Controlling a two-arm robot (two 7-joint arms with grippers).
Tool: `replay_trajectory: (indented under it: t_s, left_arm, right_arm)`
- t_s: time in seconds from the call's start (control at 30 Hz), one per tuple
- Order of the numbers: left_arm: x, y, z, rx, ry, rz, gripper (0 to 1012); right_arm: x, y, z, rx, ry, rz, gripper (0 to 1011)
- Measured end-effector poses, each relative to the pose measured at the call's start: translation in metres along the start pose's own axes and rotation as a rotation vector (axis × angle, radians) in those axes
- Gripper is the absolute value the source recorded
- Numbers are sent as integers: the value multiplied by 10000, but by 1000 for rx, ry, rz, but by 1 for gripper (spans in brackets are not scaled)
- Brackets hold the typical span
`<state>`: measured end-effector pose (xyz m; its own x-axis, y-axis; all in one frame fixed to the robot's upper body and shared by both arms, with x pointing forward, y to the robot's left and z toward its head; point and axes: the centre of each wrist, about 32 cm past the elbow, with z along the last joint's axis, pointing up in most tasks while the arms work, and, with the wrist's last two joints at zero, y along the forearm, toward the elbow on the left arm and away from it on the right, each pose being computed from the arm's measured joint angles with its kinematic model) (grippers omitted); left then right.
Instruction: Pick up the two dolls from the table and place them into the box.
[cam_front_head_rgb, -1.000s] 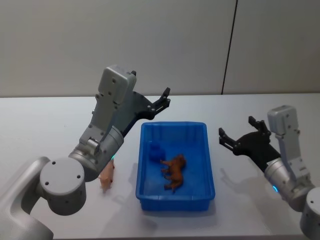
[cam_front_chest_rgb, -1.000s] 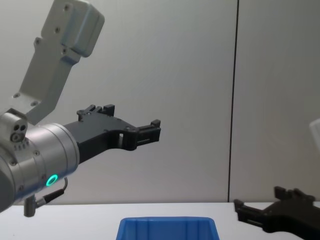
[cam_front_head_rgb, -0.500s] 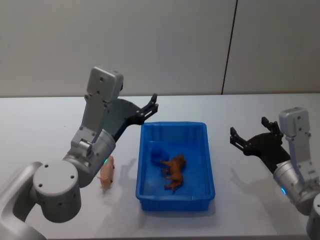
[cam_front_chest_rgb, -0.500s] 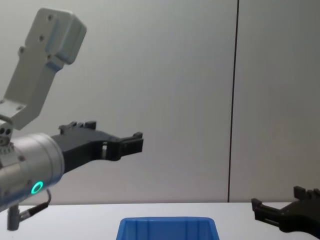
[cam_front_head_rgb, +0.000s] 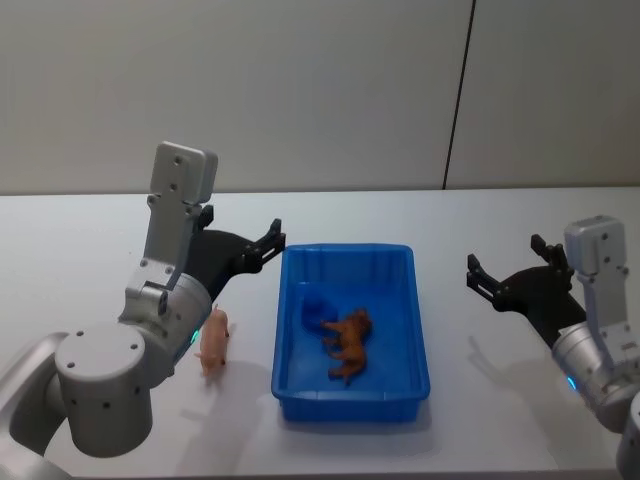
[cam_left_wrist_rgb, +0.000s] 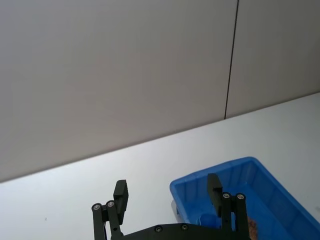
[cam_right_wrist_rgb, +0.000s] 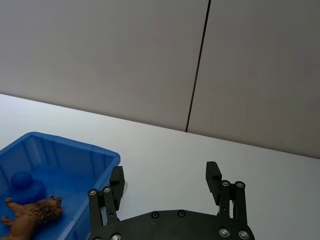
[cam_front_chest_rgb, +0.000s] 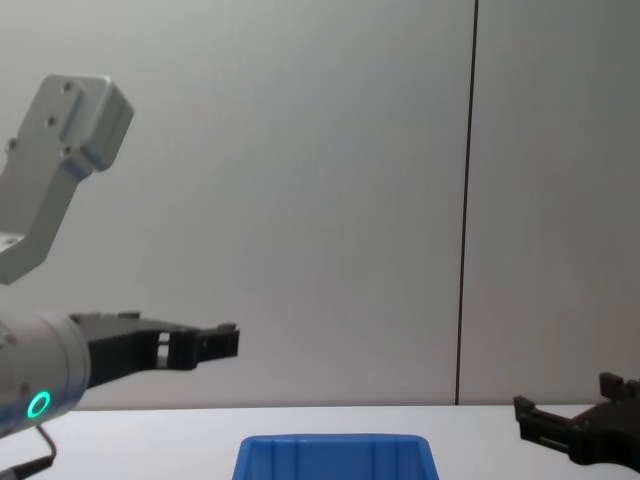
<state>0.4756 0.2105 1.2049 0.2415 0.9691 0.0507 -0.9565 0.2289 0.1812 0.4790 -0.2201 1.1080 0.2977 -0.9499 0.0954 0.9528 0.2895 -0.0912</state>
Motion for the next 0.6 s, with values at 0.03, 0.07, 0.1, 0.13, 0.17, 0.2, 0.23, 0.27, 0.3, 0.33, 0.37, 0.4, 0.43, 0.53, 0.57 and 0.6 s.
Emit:
replay_trajectory:
  t_s: [0.03,0.07,0.1,0.13,0.17,0.2,0.23,0.27,0.3,0.33,0.37,0.4,0.43,0.53,0.57,0.6]
  left_arm:
    - [1,1,2,10,4,4,1001]
    - [4,3,5,35,15,15,1001]
    - [6,4,7,42,18,18,1001]
    - [10,4,10,67,28,27,1001]
    - [12,4,11,78,32,32,1001]
    - [14,3,12,93,36,37,1001]
    - [16,3,13,101,39,40,1001]
    - [20,2,15,126,47,48,1001]
    - [22,1,14,137,51,52,1001]
    - [25,-1,12,150,54,55,1001]
    - [29,-4,10,162,57,60,1001]
    - [36,-9,4,184,62,67,1001]
    - [39,-13,-1,200,66,71,1001]
    - [58,-29,-28,250,76,82,1001]
    - [67,-38,-45,273,79,86,1001]
    - [73,-44,-57,284,81,89,1001]
  right_arm:
    - [0,-1,0,0,0,0,1001]
    - [1,-1,0,0,0,-1,1001]
    - [1,-2,1,0,0,-2,1001]
    - [2,-3,1,0,0,-3,1001]
    - [2,-4,1,0,0,-3,1001]
    - [2,-4,1,0,0,-3,1001]
    - [3,-5,1,0,0,-4,1001]
    - [3,-6,1,0,0,-4,1001]
    - [3,-7,0,0,0,-5,1001]
    - [3,-7,0,0,0,-5,1001]
    - [3,-7,1,0,0,-5,1001]
    - [3,-7,1,0,0,-6,1001]
    - [4,-8,1,0,0,-6,1001]
    - [5,-9,1,0,0,-7,1001]
    - [5,-9,1,0,0,-7,1001]
    - [5,-9,1,0,0,-7,1001]
